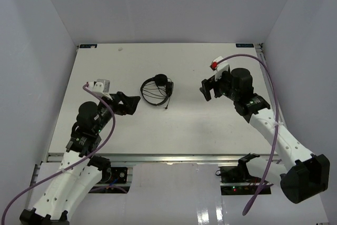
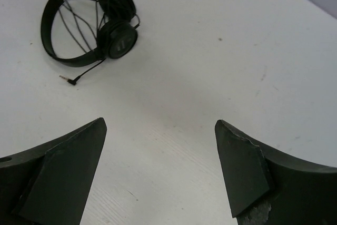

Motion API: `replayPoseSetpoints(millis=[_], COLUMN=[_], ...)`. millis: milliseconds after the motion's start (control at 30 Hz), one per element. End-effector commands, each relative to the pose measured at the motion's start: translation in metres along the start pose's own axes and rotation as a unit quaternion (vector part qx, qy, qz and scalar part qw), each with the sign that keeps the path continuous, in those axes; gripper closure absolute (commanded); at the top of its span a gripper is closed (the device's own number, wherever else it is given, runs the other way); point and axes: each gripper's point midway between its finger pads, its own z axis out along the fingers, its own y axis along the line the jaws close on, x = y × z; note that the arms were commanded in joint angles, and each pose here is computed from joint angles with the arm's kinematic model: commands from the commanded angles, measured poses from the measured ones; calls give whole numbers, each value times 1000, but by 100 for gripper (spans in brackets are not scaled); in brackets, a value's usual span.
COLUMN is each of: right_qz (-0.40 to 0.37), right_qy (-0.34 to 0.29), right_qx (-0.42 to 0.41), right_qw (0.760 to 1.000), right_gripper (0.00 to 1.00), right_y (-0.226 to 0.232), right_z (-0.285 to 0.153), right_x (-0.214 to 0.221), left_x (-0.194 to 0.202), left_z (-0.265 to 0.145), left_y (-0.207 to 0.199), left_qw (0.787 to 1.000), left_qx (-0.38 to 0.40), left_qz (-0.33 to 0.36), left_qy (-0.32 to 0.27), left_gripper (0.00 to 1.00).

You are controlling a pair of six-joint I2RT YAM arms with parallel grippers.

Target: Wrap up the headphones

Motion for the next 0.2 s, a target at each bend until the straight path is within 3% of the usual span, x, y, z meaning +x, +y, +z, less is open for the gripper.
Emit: replayPoseSetpoints(millis=[0, 167], right_qz=[16, 1], right_qy=[-43, -59], right_qx=[161, 244], right_qw=[986, 968], right_gripper=[10, 10], right_y=[-49, -74], right_z=[-42, -69], right_x=[-18, -23], left_x=[7, 19], left_z=[0, -5], left_y=[-3, 2], left_qw=[999, 1000], left_qx=[28, 20], left_qz=[15, 9], left_qy=[-14, -3], left_gripper=[2, 2])
